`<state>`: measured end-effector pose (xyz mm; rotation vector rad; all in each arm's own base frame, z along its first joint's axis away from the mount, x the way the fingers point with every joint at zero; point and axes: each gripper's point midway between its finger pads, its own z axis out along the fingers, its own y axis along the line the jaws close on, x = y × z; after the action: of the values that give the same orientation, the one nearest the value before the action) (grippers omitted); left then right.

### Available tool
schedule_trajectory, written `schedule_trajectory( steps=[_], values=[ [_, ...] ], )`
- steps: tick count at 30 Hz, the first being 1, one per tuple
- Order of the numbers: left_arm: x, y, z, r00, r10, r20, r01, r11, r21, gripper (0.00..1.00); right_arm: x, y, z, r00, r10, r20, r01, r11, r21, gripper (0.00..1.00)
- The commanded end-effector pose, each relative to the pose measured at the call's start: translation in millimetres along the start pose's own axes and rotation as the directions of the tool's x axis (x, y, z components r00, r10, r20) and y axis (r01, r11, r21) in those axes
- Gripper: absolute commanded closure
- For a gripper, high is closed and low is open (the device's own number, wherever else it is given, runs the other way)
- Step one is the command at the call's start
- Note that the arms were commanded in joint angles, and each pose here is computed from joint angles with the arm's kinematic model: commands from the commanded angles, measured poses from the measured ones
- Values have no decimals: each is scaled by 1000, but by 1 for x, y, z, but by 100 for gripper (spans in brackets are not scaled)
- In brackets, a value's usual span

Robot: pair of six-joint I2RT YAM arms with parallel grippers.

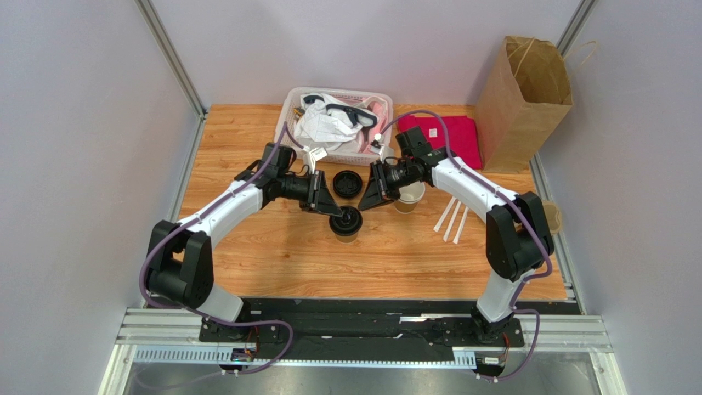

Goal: Pack the takeout coffee

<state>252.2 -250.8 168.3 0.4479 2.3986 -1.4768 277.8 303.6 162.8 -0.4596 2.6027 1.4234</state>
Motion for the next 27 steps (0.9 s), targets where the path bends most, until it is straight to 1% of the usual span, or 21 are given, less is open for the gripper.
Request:
schedule_trajectory(
  steps=[1,4,9,12,13,15,16,22,26,27],
  values=[
    [-2,2,11,1000,-9,-15,10,998,54,82,2,23,15,999,23,-36,-29,987,-160,90],
    [0,8,15,999,-24,-27,25,999,43,87,4,25,24,997,48,-56,-58,979,-197,93],
    [5,21,21,998,-51,-47,53,998,24,91,10,15,42,992,76,-99,-94,977,-190,100],
    [7,30,24,997,-52,-61,52,999,0,95,13,1,50,989,91,-114,-110,979,-172,100],
    [12,37,26,994,-77,-81,76,997,-22,96,15,-2,52,990,83,-117,-102,980,-169,100],
    [15,47,29,992,-80,-96,76,996,-45,100,21,-13,57,985,101,-139,-122,981,-149,100],
    [20,54,30,988,-104,-110,98,993,-62,100,22,-18,59,986,95,-139,-114,984,-137,100],
    [30,72,36,978,-155,-140,141,985,-103,100,33,-44,69,981,116,-154,-128,989,-70,100],
    [33,82,36,972,-188,-142,171,978,-123,100,39,-61,75,978,129,-162,-135,990,-31,100],
    [32,85,34,971,-198,-137,181,975,-125,100,42,-71,77,978,132,-160,-135,991,-5,100]
  ],
)
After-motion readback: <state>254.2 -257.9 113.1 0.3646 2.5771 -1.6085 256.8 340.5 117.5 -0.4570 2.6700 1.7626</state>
